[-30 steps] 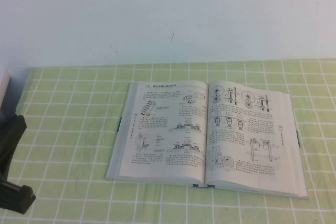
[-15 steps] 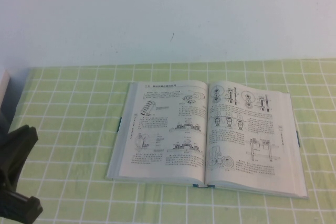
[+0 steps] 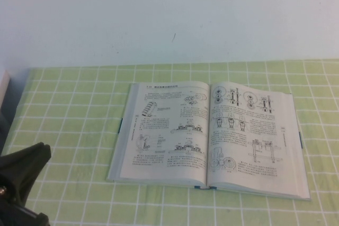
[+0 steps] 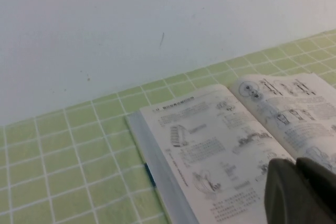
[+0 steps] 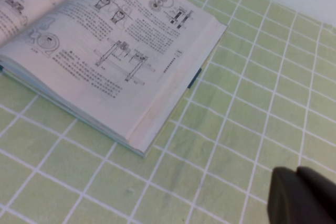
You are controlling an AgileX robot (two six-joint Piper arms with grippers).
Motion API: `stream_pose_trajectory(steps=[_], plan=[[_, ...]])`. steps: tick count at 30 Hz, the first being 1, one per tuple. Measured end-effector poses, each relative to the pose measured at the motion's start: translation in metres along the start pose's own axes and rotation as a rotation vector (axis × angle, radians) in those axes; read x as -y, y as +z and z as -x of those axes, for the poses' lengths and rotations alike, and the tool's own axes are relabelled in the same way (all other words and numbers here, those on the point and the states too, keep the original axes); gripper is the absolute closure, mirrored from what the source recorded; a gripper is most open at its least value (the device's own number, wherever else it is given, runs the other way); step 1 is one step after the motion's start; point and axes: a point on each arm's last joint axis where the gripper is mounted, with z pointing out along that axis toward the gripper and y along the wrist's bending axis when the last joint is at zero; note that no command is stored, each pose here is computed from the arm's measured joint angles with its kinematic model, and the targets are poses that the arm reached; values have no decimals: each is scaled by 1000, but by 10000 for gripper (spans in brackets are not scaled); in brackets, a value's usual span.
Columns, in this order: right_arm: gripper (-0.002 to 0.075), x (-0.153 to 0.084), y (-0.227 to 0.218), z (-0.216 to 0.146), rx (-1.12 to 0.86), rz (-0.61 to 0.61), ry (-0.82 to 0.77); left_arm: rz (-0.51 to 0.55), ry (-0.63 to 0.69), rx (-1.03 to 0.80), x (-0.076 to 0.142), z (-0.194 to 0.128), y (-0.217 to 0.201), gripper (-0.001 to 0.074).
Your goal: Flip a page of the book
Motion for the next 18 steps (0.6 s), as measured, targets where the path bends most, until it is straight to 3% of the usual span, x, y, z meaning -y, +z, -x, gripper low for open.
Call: stream_pose_trajectory(steps=[3,7,11,18], plan=[[729,0,0,0,0,0,0,81,0,81,-8,-2,1,738],[729,0,0,0,0,0,0,267,4,221,-26,-15,-3,738],[729,0,0,0,0,0,0,413,37,257,-38,-31,-12,738],[729,0,0,0,0,0,0,493,174,153,-38,-49,-27,738]])
